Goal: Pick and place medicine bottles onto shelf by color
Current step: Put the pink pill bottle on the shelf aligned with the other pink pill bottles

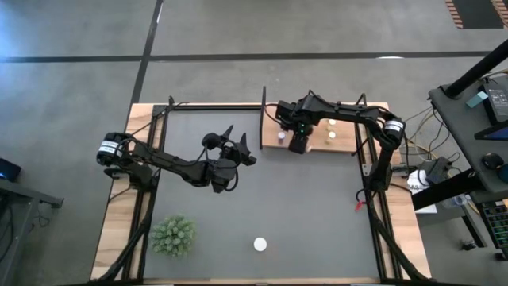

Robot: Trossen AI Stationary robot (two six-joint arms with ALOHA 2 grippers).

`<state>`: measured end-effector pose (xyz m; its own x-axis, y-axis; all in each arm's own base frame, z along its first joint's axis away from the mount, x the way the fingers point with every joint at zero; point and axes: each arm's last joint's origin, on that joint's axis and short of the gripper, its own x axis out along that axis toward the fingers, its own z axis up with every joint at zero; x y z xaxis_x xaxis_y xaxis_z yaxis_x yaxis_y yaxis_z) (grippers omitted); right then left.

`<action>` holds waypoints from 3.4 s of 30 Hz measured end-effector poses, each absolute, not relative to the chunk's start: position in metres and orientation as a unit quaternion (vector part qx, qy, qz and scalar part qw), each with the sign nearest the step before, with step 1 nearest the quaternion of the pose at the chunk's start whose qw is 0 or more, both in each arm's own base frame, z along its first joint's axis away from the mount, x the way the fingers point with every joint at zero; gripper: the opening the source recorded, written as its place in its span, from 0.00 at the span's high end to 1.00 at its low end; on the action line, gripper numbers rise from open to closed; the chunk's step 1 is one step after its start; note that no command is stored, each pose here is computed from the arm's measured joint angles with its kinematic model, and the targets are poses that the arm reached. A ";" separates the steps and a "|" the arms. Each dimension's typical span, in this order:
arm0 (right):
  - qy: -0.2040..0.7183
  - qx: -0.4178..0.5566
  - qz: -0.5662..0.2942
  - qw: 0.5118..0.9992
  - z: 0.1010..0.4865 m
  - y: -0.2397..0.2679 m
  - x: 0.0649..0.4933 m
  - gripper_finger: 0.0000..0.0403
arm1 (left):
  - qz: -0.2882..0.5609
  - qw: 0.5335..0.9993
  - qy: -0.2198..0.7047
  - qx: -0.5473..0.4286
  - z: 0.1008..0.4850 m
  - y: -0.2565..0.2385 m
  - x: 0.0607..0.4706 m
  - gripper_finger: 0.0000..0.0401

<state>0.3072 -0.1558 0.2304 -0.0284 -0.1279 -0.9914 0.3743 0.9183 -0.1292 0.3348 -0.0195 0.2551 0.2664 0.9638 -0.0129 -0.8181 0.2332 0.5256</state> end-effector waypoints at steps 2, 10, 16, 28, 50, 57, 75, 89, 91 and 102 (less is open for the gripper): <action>0.699 0.092 -0.183 0.686 0.232 -0.155 0.305 0.70 | 0.581 0.766 0.171 0.215 0.255 -0.020 0.335 0.40; 0.670 0.116 -0.217 0.701 0.252 -0.135 0.285 0.67 | 0.579 0.764 0.179 0.222 0.248 -0.019 0.332 0.40; 0.591 0.123 -0.233 0.763 0.253 -0.102 0.265 0.66 | 0.578 0.763 0.181 0.224 0.248 -0.019 0.332 0.40; 0.440 0.074 -0.256 0.858 0.221 -0.033 0.212 0.67 | 0.579 0.764 0.178 0.222 0.249 -0.019 0.332 0.40; 0.230 0.090 -0.287 0.926 0.159 -0.008 0.178 0.74 | 0.579 0.765 0.177 0.220 0.249 -0.019 0.333 0.40; 0.229 0.094 -0.288 0.925 0.159 -0.008 0.178 0.64 | 0.579 0.765 0.177 0.220 0.249 -0.019 0.333 0.40; 0.249 -0.012 -0.351 0.903 0.127 -0.005 0.154 0.40 | 0.579 0.764 0.178 0.221 0.249 -0.019 0.332 0.40; 0.154 0.034 -0.351 0.923 0.116 -0.007 0.143 0.42 | 0.579 0.765 0.177 0.221 0.248 -0.019 0.332 0.40; 0.150 0.035 -0.354 0.922 0.116 -0.007 0.144 0.42 | 0.579 0.765 0.177 0.220 0.248 -0.019 0.332 0.40; 0.156 0.047 -0.361 0.918 0.108 -0.006 0.148 0.41 | 0.579 0.765 0.177 0.220 0.248 -0.019 0.332 0.40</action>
<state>0.1479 -0.0065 0.1083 0.6902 -0.6485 -0.3211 0.6779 0.7347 -0.0266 0.3322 -0.0192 0.2483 0.2665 0.9637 -0.0157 -0.8075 0.2321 0.5422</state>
